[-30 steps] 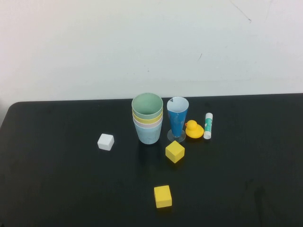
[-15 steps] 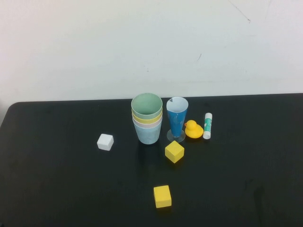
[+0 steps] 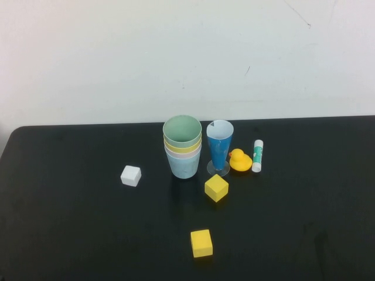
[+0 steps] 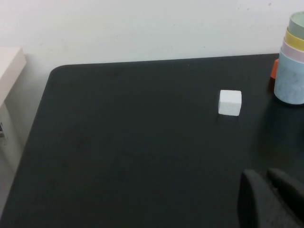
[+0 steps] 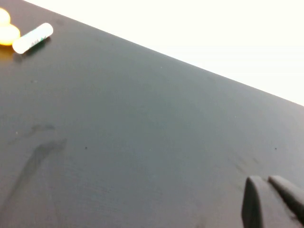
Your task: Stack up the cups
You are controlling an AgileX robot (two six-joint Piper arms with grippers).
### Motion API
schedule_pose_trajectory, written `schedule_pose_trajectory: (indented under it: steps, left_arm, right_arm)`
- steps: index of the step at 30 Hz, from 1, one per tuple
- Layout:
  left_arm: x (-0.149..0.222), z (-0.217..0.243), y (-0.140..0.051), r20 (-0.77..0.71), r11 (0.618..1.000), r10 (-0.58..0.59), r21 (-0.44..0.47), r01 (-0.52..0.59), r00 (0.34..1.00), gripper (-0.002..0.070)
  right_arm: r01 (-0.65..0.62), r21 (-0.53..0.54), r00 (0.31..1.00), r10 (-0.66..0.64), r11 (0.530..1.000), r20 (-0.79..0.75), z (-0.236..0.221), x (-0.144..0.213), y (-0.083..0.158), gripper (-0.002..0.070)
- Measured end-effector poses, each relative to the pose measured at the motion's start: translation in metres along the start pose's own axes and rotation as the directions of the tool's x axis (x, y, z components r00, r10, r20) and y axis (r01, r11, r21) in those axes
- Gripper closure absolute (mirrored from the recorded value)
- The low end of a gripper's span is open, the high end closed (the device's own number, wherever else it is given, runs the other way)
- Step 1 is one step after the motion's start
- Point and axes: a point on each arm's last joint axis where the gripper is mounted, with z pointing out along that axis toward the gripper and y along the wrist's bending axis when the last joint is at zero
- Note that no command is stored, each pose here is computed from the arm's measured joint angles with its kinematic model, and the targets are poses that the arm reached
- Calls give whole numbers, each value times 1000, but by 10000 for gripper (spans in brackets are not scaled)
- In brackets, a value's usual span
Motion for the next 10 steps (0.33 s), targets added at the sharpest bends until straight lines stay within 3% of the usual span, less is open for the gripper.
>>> schedule_pose_trajectory:
  steps: [10]
  left_arm:
    - [0, 0, 0, 0, 1000, 0, 0, 0, 1000, 676]
  right_arm:
    - [-23, -5, 1000, 23, 1000, 5, 0, 0, 1, 679]
